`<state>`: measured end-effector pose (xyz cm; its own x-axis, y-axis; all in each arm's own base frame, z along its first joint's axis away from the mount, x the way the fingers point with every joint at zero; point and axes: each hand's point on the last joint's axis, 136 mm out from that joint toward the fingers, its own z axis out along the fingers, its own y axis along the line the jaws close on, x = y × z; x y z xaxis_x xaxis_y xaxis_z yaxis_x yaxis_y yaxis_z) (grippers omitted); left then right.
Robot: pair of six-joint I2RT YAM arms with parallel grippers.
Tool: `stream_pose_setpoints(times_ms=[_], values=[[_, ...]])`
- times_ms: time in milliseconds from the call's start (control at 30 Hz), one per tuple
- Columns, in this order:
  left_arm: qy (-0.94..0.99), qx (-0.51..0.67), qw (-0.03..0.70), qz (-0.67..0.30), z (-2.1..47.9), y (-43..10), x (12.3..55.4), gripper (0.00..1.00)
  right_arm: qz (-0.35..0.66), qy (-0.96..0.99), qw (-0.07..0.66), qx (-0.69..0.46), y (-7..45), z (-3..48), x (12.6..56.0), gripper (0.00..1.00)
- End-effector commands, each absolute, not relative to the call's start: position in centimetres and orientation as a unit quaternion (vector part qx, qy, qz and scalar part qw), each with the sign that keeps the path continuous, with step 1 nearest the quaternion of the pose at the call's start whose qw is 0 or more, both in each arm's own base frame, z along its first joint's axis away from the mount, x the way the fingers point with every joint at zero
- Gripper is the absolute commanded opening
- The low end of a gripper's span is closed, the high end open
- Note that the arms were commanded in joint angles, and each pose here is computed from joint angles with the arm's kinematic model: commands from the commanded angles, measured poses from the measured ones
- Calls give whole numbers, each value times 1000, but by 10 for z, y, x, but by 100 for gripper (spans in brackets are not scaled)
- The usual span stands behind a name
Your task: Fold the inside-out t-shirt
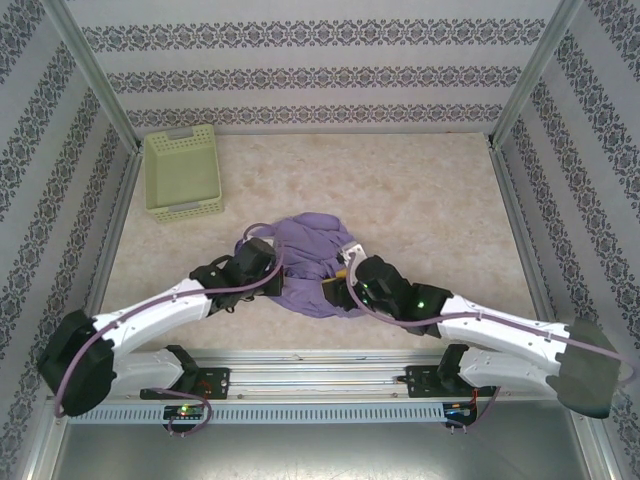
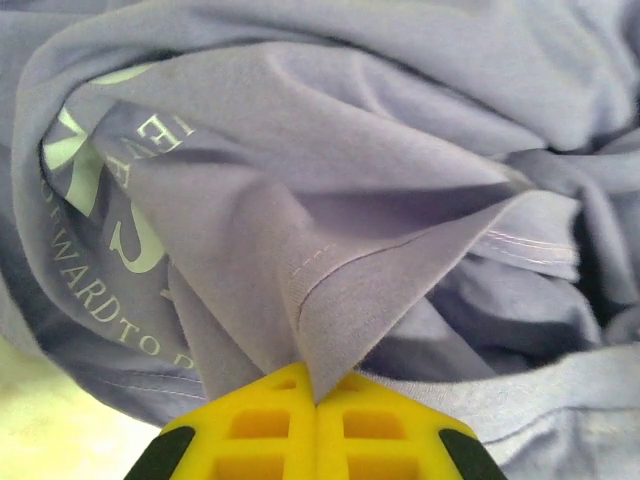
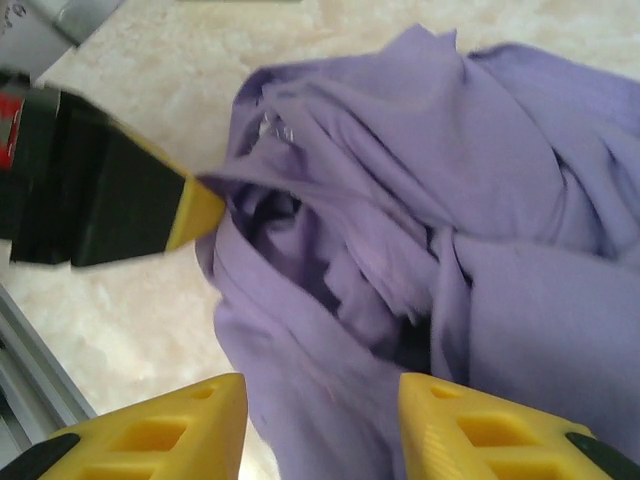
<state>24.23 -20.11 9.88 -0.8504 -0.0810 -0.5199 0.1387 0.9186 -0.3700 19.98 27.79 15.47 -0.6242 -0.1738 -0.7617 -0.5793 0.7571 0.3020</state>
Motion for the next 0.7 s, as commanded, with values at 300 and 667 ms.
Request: stream_pose_setpoints(times_ms=[300, 667], values=[[903, 35, 320, -284, 133, -221, 236, 0, 183, 911, 298, -217, 304, 111, 252, 44], [892, 44, 350, -282, 157, -216, 237, 0, 123, 926, 299, -194, 299, 100, 286, 16]])
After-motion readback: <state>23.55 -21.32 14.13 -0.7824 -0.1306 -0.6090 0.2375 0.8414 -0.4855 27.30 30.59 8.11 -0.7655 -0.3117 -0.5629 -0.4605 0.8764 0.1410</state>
